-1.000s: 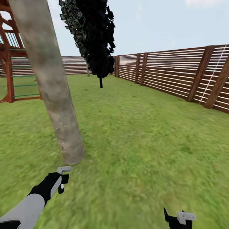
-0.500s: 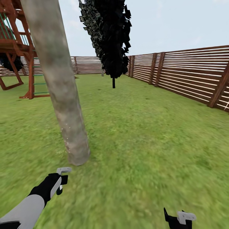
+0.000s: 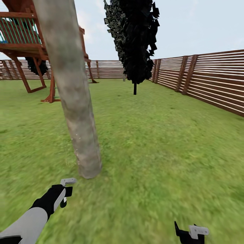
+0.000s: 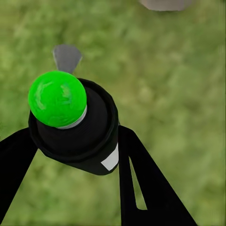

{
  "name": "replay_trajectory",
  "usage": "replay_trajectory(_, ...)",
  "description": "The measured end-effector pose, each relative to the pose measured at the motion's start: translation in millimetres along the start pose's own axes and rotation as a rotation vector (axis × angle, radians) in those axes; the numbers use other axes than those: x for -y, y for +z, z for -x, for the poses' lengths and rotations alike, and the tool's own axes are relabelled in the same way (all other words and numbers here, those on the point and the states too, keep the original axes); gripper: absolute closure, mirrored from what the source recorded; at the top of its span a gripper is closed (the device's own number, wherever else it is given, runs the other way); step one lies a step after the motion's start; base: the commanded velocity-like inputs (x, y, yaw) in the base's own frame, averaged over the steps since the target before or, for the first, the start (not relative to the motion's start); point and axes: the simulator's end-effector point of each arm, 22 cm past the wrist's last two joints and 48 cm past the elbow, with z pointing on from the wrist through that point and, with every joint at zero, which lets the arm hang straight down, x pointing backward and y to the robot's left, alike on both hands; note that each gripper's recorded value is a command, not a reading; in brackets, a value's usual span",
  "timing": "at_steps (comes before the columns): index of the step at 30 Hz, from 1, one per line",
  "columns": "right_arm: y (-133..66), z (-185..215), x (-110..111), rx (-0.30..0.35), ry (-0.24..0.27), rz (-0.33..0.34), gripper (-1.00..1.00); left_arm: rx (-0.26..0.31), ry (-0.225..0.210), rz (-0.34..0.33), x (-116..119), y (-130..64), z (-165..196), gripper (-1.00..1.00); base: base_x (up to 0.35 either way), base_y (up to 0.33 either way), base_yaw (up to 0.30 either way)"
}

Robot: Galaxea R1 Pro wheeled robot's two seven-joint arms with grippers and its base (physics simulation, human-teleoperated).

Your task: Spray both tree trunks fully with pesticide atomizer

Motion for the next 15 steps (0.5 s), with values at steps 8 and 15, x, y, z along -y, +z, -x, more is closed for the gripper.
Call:
replay_trajectory(8,0.0,0.0,0.2,0.0,0.0,0.0,-1.0,0.0,0.0,0.001,-0.2,0.1,0.0,1.0,0.202,-0.211,0.277)
replay_trajectory(15,0.1,0.3,0.9,0.001,-0.003,0.0,-1.0,0.0,0.0,0.001,0.0,0.1,0.0,1.0,0.159,-0.235,0.1)
